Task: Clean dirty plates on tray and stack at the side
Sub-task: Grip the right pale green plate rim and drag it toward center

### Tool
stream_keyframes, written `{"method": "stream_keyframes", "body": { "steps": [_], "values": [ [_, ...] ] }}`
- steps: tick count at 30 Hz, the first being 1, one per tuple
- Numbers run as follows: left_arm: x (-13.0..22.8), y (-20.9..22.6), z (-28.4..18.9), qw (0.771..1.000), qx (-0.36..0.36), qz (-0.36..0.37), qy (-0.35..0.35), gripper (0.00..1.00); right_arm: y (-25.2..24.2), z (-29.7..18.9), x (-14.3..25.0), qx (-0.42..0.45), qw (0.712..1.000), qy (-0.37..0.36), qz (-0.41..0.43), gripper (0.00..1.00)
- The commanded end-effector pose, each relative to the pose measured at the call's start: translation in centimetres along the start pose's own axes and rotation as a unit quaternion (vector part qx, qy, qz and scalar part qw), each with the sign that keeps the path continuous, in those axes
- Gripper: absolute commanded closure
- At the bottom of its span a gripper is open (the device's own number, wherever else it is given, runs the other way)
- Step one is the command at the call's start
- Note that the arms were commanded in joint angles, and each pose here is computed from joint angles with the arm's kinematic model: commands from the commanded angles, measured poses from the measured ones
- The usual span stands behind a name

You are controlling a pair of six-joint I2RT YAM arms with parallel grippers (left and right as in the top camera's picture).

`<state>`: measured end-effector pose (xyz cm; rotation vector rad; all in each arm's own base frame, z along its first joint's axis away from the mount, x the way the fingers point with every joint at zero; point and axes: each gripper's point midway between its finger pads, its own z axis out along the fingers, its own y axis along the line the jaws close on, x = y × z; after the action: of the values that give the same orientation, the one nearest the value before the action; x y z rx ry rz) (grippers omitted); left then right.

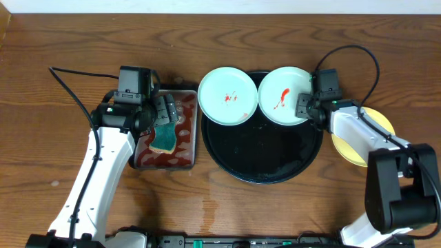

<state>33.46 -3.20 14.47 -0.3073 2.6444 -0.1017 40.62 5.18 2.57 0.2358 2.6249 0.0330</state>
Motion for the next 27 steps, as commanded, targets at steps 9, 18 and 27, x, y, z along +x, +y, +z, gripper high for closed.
{"method": "stream_keyframes", "body": {
  "steps": [9,18,27],
  "values": [
    [0.1,0.2,0.1,1.0,-0.001,-0.002,0.002,0.1,0.0,-0.8,-1.3,-0.003,1.0,-0.019,0.023,0.99],
    [0.3,0.3,0.1,1.0,-0.003,-0.001,0.007,0.09,-1.9,-5.8,-1.6,-0.003,0.999,-0.02,0.042,0.99],
    [0.7,0.4,0.1,1.0,-0.006,-0.001,0.015,0.1,-1.2,-7.5,5.9,-0.036,0.989,0.139,0.04,0.96]
  ]
}}
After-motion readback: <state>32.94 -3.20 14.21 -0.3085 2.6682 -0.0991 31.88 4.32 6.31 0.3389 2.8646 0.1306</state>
